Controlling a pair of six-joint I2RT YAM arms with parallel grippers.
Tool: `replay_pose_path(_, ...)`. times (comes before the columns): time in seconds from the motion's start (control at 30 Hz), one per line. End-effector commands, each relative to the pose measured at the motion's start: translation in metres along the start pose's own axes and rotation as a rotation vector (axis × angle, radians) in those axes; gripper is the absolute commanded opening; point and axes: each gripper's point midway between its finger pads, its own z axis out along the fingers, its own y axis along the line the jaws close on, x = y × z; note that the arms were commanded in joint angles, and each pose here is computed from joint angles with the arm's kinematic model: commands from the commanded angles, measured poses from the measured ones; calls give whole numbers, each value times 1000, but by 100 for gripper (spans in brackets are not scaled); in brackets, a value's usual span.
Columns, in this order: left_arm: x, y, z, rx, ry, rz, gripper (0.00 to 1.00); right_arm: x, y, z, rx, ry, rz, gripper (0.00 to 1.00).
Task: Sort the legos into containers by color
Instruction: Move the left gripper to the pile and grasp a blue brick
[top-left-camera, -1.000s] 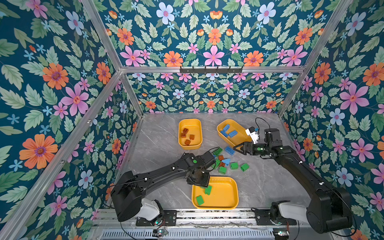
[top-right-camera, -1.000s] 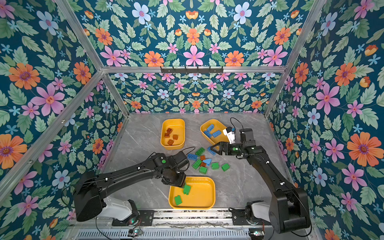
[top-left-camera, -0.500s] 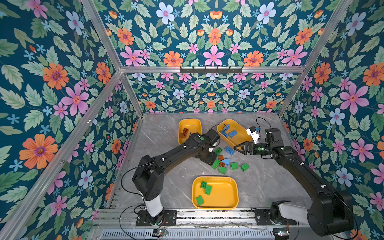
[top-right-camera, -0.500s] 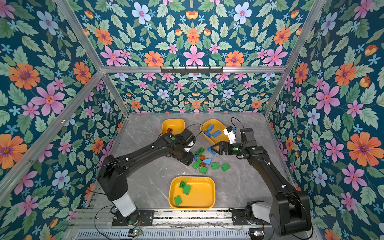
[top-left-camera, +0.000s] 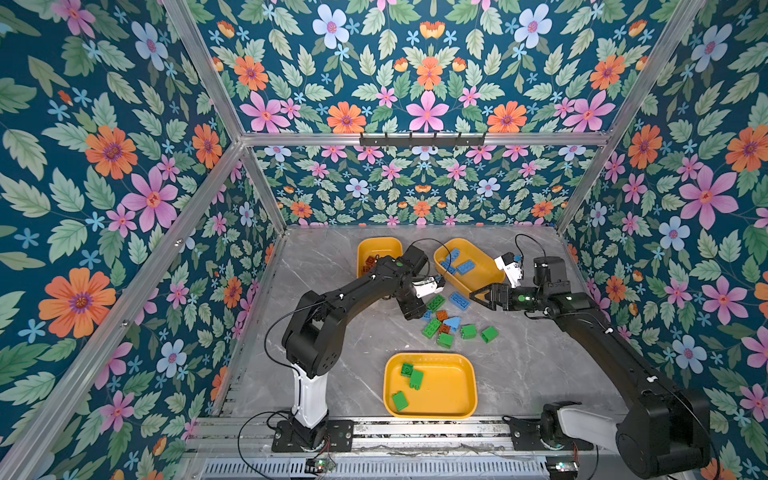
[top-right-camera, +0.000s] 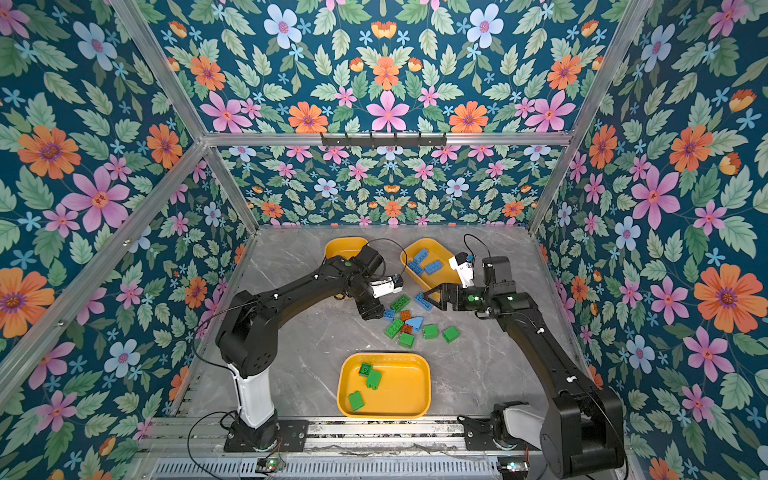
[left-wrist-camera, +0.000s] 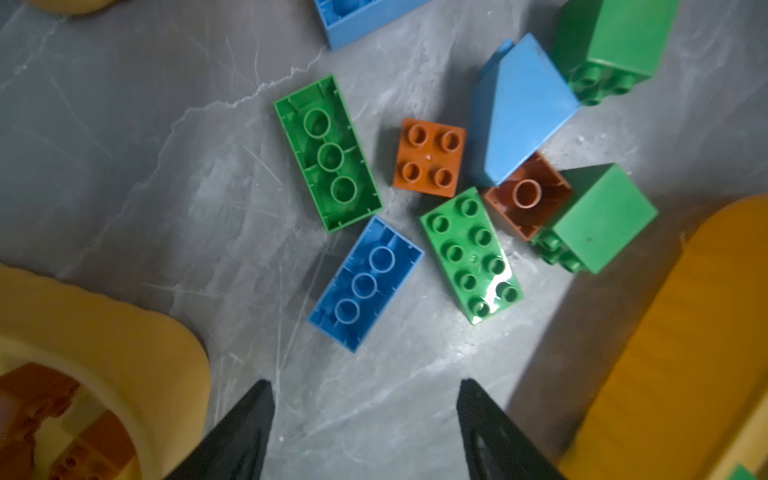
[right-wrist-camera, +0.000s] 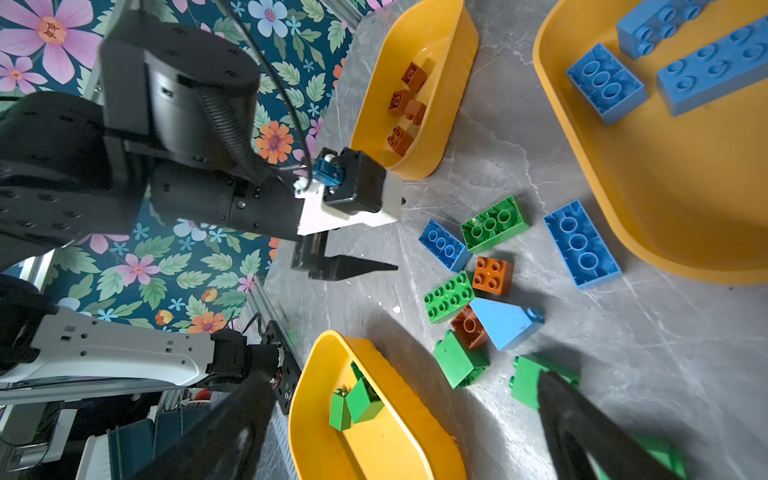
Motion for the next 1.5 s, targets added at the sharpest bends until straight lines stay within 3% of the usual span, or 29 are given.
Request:
replay_pose_path(0.0,-15,9,10,-15,-44,115,72,2,-2,-1,16,3,-6,99)
replay_pose_path(0.43,-12,10,49,34,-8,162,67,6,-5,-3,34,10,0,99)
replay_pose_path(0.7,-10,-2,54,86,-10,165,61,8,-6,-2,33,18,6,99)
replay_pose_path(1.03,-21,-1,31,94,-8,136,60,10,-6,-4,38,17,6,99)
replay_pose_path(1.47,-5,-12,52,107,31,74,60,12,-6,-3,34,19,14,99)
